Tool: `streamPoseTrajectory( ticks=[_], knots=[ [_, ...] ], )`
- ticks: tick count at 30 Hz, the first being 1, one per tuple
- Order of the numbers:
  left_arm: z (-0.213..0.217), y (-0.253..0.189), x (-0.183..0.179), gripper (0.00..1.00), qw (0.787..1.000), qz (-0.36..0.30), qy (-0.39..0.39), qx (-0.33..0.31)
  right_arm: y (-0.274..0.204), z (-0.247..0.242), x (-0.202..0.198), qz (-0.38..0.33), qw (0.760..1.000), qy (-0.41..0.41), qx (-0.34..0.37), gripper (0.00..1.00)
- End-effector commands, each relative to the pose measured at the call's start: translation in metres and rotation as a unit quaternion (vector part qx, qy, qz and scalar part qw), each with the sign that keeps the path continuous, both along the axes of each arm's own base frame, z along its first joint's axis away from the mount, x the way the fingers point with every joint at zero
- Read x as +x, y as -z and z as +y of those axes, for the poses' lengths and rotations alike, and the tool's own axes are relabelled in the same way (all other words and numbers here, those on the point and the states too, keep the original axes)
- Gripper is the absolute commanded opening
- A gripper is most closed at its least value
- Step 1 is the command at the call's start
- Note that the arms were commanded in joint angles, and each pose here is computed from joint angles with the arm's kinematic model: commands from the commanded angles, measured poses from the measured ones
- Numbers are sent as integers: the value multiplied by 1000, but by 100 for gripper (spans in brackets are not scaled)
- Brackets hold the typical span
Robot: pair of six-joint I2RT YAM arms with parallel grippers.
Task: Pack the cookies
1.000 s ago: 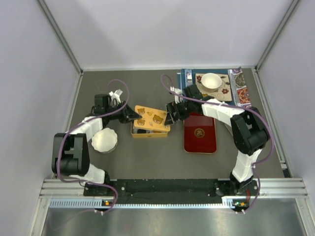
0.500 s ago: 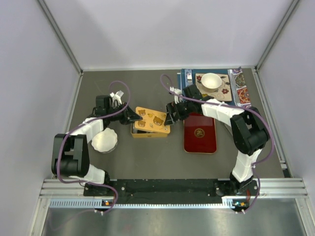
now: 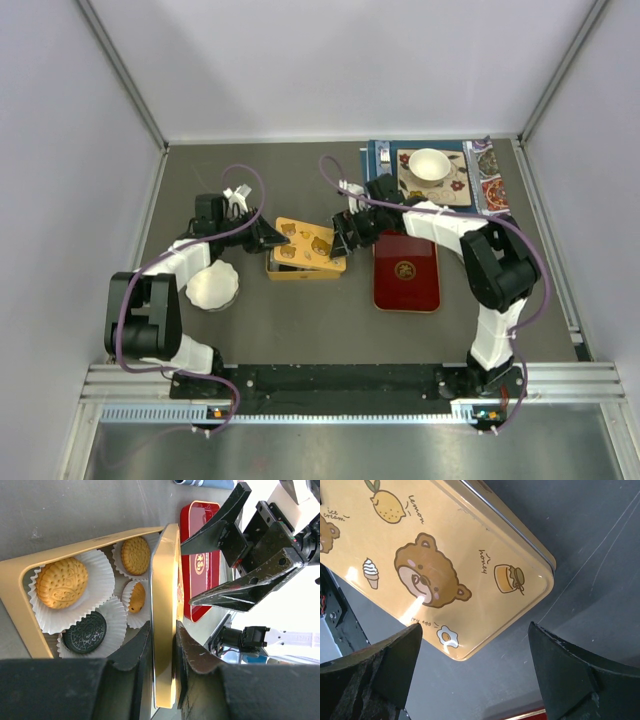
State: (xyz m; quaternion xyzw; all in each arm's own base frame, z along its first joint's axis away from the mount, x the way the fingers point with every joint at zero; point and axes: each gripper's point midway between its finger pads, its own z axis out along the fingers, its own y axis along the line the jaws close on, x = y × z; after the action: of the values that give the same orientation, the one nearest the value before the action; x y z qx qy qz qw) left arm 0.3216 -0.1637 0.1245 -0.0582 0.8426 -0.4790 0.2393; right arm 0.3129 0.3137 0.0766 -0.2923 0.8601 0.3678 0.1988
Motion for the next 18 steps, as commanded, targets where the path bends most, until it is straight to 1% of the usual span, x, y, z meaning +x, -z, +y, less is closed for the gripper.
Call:
streamPoseTrajectory(
  ticks=[1, 18],
  knots=[
    [8, 3, 13, 0, 999, -39, -17, 31, -11, 17, 7, -17, 999, -21, 22, 88],
    [13, 11, 15, 1, 998, -38, -25, 48, -19, 31, 3, -8, 998, -40, 45, 87]
  ],
)
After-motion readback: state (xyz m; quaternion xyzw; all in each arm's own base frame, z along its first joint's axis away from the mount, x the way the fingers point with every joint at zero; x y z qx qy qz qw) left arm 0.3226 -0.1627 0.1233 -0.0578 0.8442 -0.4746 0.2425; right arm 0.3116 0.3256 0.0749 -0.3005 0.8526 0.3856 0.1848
